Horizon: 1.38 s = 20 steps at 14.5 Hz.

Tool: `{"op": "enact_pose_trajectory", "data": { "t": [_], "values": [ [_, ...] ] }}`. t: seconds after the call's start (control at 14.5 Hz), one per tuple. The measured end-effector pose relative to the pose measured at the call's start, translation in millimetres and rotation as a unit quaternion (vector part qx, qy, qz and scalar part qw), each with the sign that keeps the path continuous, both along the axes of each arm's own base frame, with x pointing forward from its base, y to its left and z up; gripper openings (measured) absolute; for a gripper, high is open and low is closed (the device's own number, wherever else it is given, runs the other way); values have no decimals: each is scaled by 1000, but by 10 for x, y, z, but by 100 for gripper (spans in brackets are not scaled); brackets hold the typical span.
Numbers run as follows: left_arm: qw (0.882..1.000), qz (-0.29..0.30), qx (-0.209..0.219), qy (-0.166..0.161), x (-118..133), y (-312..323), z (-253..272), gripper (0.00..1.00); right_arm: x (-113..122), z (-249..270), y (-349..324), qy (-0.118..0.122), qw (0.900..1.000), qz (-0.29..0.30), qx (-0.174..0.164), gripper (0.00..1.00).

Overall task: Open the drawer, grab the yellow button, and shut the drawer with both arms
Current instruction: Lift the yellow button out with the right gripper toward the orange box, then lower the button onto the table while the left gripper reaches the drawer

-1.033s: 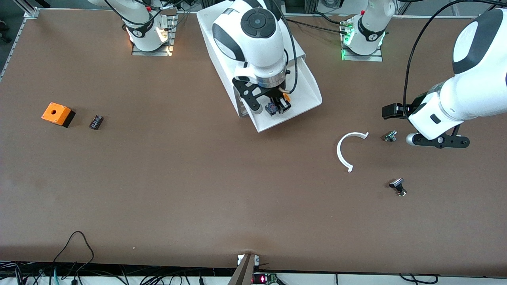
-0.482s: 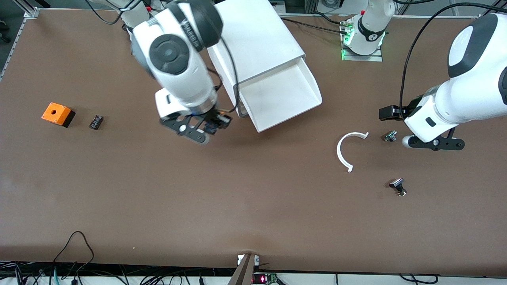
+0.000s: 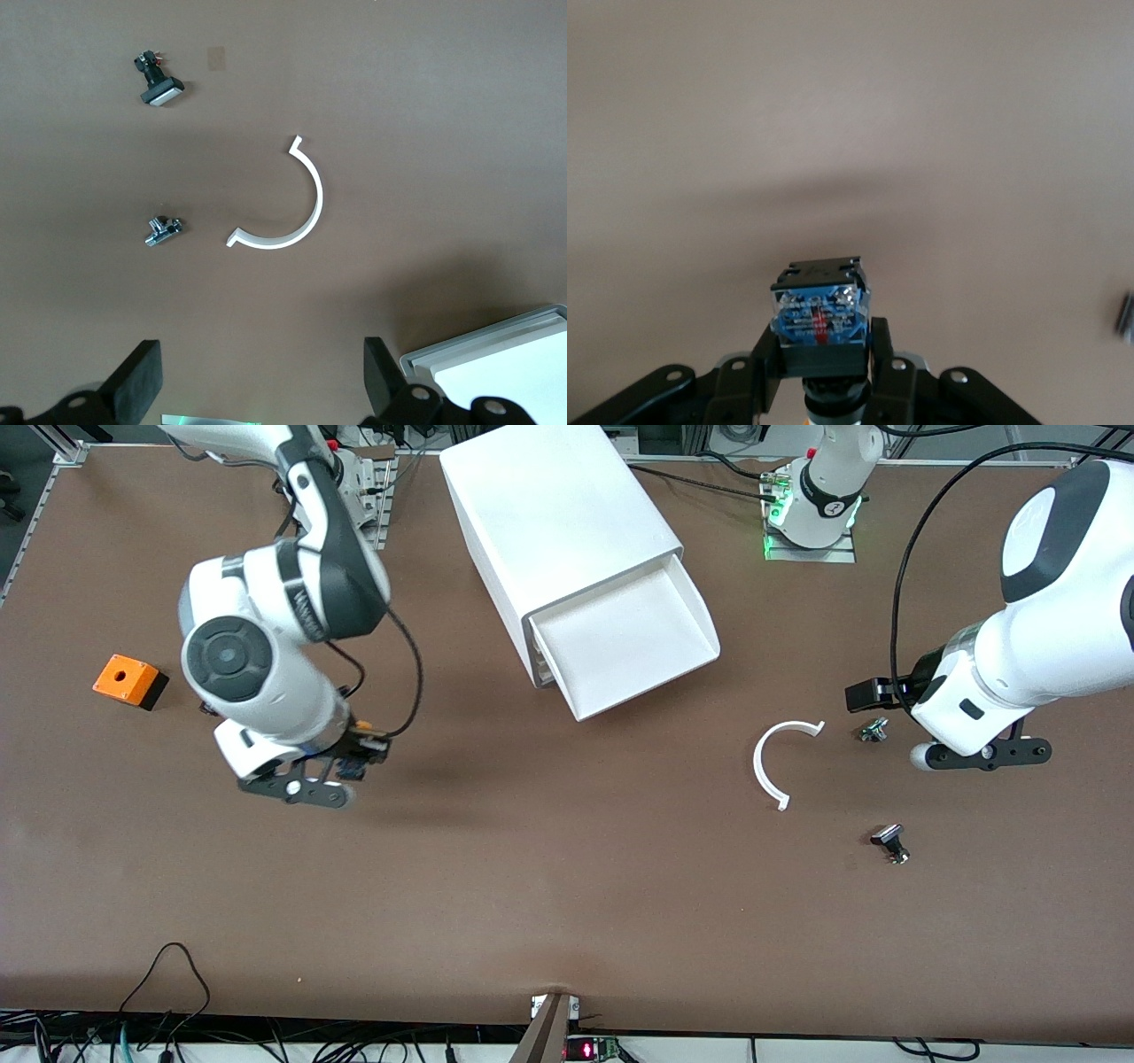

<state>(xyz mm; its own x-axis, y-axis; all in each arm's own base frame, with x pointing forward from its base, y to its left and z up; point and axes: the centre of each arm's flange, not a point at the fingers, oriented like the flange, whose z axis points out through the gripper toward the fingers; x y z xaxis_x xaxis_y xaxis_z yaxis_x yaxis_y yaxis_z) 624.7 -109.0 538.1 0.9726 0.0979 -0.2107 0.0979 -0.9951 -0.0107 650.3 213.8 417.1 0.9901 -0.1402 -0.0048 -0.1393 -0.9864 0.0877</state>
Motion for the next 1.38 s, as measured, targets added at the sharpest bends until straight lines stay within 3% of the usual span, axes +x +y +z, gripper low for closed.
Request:
{"op": "enact_pose_trajectory", "data": {
  "t": [0.28,0.48,0.69,0.83,1.03,1.31,1.38],
  "values": [
    [999,45,9,6,-58,-219,-27,99,-150,-702,-809,-34,999,41,-4,43],
    [997,75,8,2,-206,-770,-73,99,-298,-1213,-1460,-49,997,63,-12,43],
    [996,83,-5,-11,-425,-1426,-198,96,-446,-1639,-2112,-39,997,63,19,43],
    [997,72,-13,-19,-533,-1699,-357,82,-506,-1893,-2421,-33,996,67,58,43],
    [996,68,-36,-47,-544,-1891,-526,83,-576,-2214,-2631,-28,994,69,85,43],
    [991,87,-32,-95,-422,-1856,-742,89,-555,-2296,-2588,-25,994,71,85,43],
    [990,88,-39,-103,-410,-1886,-827,93,-541,-2284,-2577,-27,993,72,85,48]
  ]
}}
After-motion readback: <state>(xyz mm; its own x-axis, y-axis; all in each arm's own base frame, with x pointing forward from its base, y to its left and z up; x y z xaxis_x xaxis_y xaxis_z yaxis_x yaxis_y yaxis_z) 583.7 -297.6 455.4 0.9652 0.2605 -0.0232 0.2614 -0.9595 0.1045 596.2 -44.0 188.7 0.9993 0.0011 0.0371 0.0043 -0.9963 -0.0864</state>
